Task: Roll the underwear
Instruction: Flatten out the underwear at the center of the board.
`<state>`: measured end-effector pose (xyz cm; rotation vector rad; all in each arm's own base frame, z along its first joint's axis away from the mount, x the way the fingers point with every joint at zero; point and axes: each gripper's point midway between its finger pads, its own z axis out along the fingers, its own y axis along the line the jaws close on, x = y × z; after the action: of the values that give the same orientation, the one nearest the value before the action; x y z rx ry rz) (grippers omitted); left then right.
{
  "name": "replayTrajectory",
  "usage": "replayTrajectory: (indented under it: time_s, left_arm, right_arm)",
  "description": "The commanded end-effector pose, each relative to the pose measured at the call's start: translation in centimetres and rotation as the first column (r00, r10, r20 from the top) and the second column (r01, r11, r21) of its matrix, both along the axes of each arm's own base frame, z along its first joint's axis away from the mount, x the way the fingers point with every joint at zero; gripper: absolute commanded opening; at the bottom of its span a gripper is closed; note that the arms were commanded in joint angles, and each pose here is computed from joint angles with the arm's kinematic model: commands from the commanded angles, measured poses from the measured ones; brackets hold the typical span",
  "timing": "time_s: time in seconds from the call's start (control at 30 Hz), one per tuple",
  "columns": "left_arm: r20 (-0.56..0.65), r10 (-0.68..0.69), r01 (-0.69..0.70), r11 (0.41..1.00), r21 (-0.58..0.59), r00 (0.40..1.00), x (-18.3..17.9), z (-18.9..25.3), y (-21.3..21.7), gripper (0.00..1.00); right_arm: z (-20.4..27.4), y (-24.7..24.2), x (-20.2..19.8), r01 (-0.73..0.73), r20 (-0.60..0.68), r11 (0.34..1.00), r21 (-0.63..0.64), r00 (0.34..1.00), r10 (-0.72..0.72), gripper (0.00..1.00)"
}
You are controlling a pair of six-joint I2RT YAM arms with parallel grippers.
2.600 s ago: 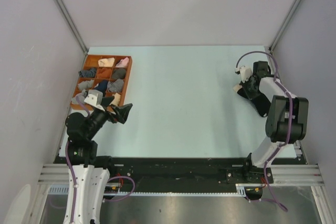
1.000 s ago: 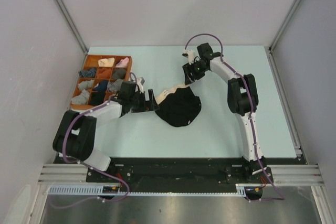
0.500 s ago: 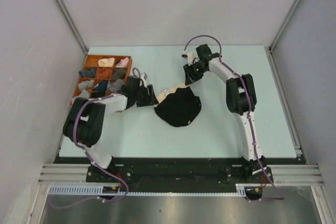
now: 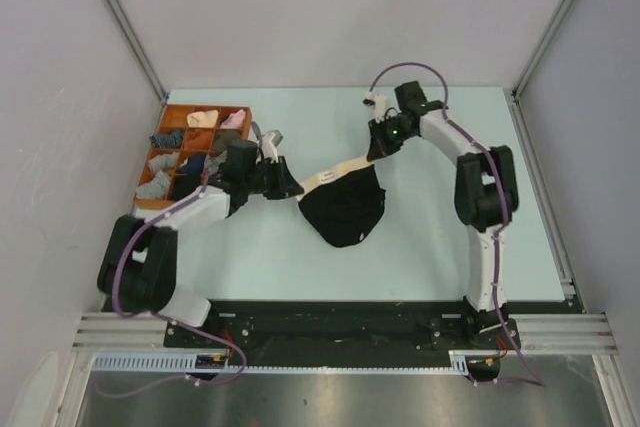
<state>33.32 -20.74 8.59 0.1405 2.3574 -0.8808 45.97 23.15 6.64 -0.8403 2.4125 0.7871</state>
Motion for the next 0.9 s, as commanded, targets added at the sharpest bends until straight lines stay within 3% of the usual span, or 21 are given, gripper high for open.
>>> replayTrajectory:
  time_s: [0.0, 0.1, 0.13, 0.23, 0.4, 0.47, 0.57, 0.6, 0.67, 0.7, 0.73, 0.8, 0.83, 0.87]
  left_arm:
    - [0.236, -0.209, 0.253, 0.952, -0.173, 0.949, -3.8, 9.9, -3.7, 0.15]
    - [0.331, -0.279, 0.36, 0.908, -0.215, 0.901, -7.3, 14.5, -5.8, 0.14]
    - [0.355, -0.303, 0.397, 0.889, -0.23, 0.884, -8.4, 15.9, -6.6, 0.14]
    - [0.423, -0.356, 0.49, 0.83, -0.266, 0.833, -12.4, 19.6, -9.3, 0.14]
    - [0.495, -0.426, 0.615, 0.719, -0.322, 0.757, -18.3, 24.0, -13.4, 0.14]
    - [0.518, -0.403, 0.614, 0.712, -0.341, 0.755, -18.8, 25.0, -13.8, 0.14]
    - [0.515, -0.358, 0.578, 0.729, -0.368, 0.779, -19.1, 24.4, -13.1, 0.14]
    - [0.504, -0.299, 0.513, 0.778, -0.363, 0.81, -17.8, 23.6, -12.6, 0.14]
    - [0.458, -0.249, 0.436, 0.822, -0.365, 0.853, -17.3, 20.5, -11.4, 0.15]
    - [0.439, -0.2, 0.38, 0.847, -0.372, 0.876, -16.4, 19.3, -10.7, 0.16]
    - [0.382, -0.183, 0.328, 0.874, -0.358, 0.906, -16.2, 15.6, -9.9, 0.16]
    - [0.331, -0.097, 0.229, 0.894, -0.386, 0.939, -15.4, 13.3, -8.4, 0.17]
    - [0.282, -0.03, 0.134, 0.924, -0.358, 0.959, -14.8, 9.3, -7.0, 0.17]
    - [0.226, 0.027, 0.059, 0.929, -0.366, 0.974, -14.7, 7.4, -6.1, 0.17]
  right_arm:
    - [17.2, -3.2, -1.7, -0.054, 0.411, 0.993, 0.107, 0.912, 0.005, 0.0]
    - [20.1, -5.4, -4.9, -0.06, 0.488, 0.994, 0.097, 0.873, 0.005, 0.0]
    - [24.0, -6.6, -6.8, -0.055, 0.574, 0.993, 0.102, 0.819, -0.014, 0.0]
    - [28.5, -8.8, -11.6, -0.052, 0.682, 0.995, 0.085, 0.731, -0.02, 0.0]
    - [33.4, -10.8, -17.8, -0.017, 0.797, 0.998, 0.068, 0.603, -0.044, 0.0]
    - [34.4, -11.1, -18.8, -0.006, 0.813, 0.997, 0.072, 0.58, -0.055, 0.0]
    - [33.8, -10.5, -17.8, -0.016, 0.794, 0.997, 0.082, 0.606, -0.056, 0.0]
    - [32.2, -9.8, -16.4, -0.033, 0.76, 0.996, 0.082, 0.649, -0.041, 0.0]
    - [30.5, -8.3, -14.5, -0.062, 0.725, 0.994, 0.091, 0.688, -0.024, 0.0]
    - [27.6, -6.1, -13.2, -0.112, 0.665, 0.99, 0.09, 0.747, 0.024, 0.0]
    - [25.6, -4.8, -12.4, -0.137, 0.627, 0.987, 0.085, 0.777, 0.054, 0.0]
    - [22.4, -0.4, -12.0, -0.247, 0.567, 0.963, 0.107, 0.811, 0.145, 0.0]
    - [17.8, 1.5, -10.6, -0.261, 0.47, 0.959, 0.109, 0.864, 0.182, 0.0]
    - [16.5, 3.5, -9.6, -0.286, 0.474, 0.951, 0.121, 0.858, 0.198, 0.0]
